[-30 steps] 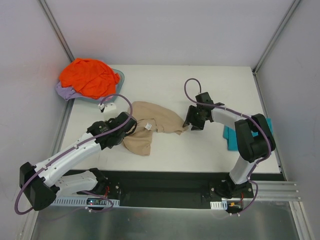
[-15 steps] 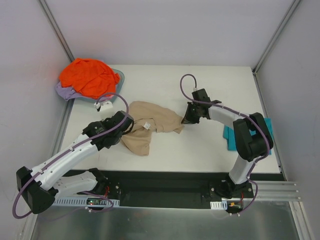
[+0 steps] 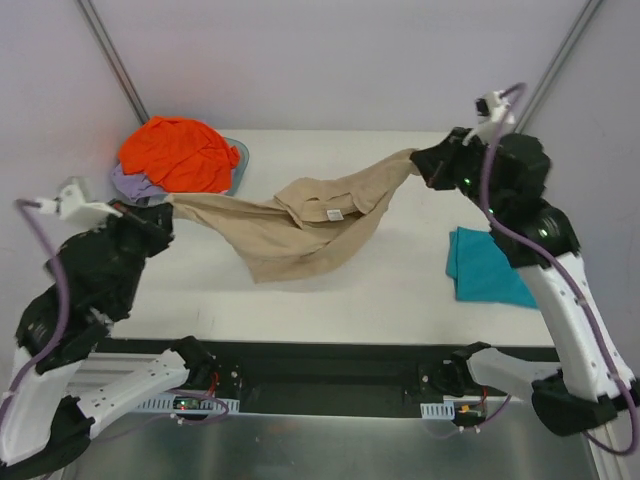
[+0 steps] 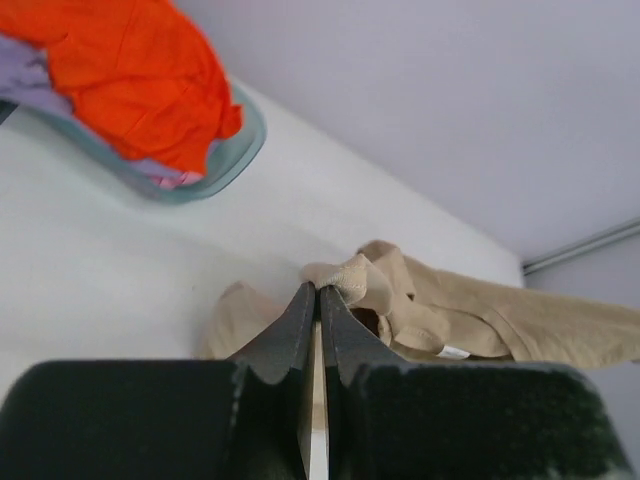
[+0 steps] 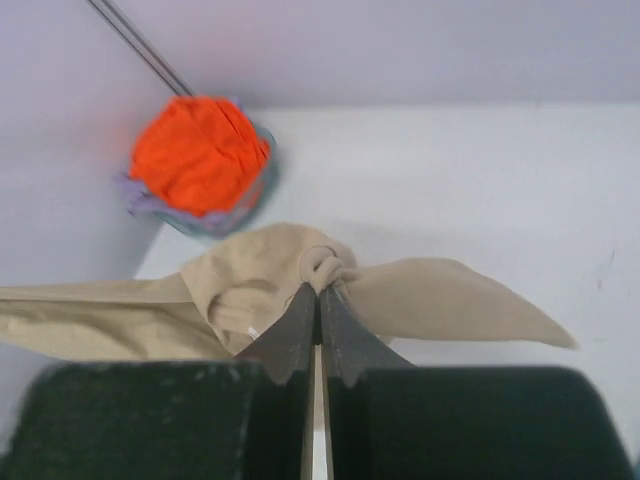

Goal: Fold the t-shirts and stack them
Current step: Flatten out the tshirt

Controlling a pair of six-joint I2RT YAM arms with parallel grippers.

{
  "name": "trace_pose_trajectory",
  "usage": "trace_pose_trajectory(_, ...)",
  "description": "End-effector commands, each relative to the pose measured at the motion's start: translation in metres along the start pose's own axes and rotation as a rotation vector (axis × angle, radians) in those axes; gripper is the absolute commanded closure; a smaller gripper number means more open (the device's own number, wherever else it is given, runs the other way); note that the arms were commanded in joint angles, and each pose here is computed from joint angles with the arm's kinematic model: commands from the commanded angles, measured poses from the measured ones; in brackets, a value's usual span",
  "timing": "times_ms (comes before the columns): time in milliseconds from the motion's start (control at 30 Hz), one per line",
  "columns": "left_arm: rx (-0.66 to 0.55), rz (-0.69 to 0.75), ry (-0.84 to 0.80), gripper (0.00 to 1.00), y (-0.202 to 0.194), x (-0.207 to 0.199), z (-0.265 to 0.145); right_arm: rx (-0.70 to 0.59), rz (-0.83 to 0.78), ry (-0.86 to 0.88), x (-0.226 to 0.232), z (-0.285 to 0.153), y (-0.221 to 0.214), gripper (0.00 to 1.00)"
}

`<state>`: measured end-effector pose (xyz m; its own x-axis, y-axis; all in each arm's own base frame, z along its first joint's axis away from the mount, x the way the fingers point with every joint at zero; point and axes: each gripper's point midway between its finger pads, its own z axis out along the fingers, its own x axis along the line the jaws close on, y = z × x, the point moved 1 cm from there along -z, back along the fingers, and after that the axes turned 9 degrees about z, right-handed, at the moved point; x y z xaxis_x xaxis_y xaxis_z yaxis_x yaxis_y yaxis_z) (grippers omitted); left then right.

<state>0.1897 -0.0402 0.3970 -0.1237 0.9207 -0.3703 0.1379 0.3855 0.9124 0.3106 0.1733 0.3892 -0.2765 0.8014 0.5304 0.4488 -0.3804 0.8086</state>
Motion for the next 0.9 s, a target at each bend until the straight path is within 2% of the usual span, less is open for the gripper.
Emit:
trace_pose_trajectory(0,-0.201,-0.023,-0.250,1.00,0.073,-0.021,-0.041,-0.182,-0.080,0.051,0.024,-0.086,0.048,0.99)
trace_pose_trajectory(67,-0.234,-0.036,-0.324,1.00,0.092,-0.028,-0.057,-0.240,-0.086,0.100,0.038,-0.120,0.062,0.99)
trace_pose_trajectory(233,-0.279,-0.039,-0.329,1.00,0.117,-0.031,-0.065,-0.339,-0.100,0.129,0.052,-0.178,0.085,0.99)
trace_pose_trajectory(333,-0.283,-0.024,-0.276,1.00,0.119,-0.029,-0.057,-0.410,-0.085,0.000,0.031,-0.193,0.097,0.98)
trace_pose_trajectory(400,-0.290,-0.017,-0.148,1.00,0.118,-0.016,-0.043,-0.395,-0.070,-0.101,0.011,-0.185,0.091,0.96)
trace_pose_trajectory(467,-0.253,0.036,-0.040,1.00,0.100,-0.016,-0.018,-0.368,-0.056,-0.238,-0.018,-0.173,0.078,0.96)
trace_pose_trajectory(567,-0.175,0.116,0.074,1.00,0.059,-0.019,0.019,-0.246,-0.046,-0.394,-0.062,-0.136,0.033,0.95)
trace_pose_trajectory(700,-0.039,0.169,0.190,1.00,-0.010,-0.020,0.073,-0.037,0.035,-0.601,-0.129,-0.086,-0.045,0.95)
trace_pose_trajectory(733,0.047,0.224,0.232,1.00,-0.043,-0.016,0.100,0.063,0.052,-0.634,-0.151,-0.062,-0.078,0.95)
trace_pose_trajectory(800,0.172,0.176,0.240,1.00,-0.076,-0.004,0.143,0.123,0.096,-0.672,-0.181,-0.040,-0.096,0.96)
trace_pose_trajectory(833,0.285,0.196,0.258,1.00,-0.110,0.000,0.175,0.204,0.131,-0.647,-0.193,-0.012,-0.115,0.96)
trace_pose_trajectory(867,0.362,0.180,0.234,1.00,-0.128,-0.001,0.193,0.239,0.159,-0.655,-0.205,-0.001,-0.122,0.97)
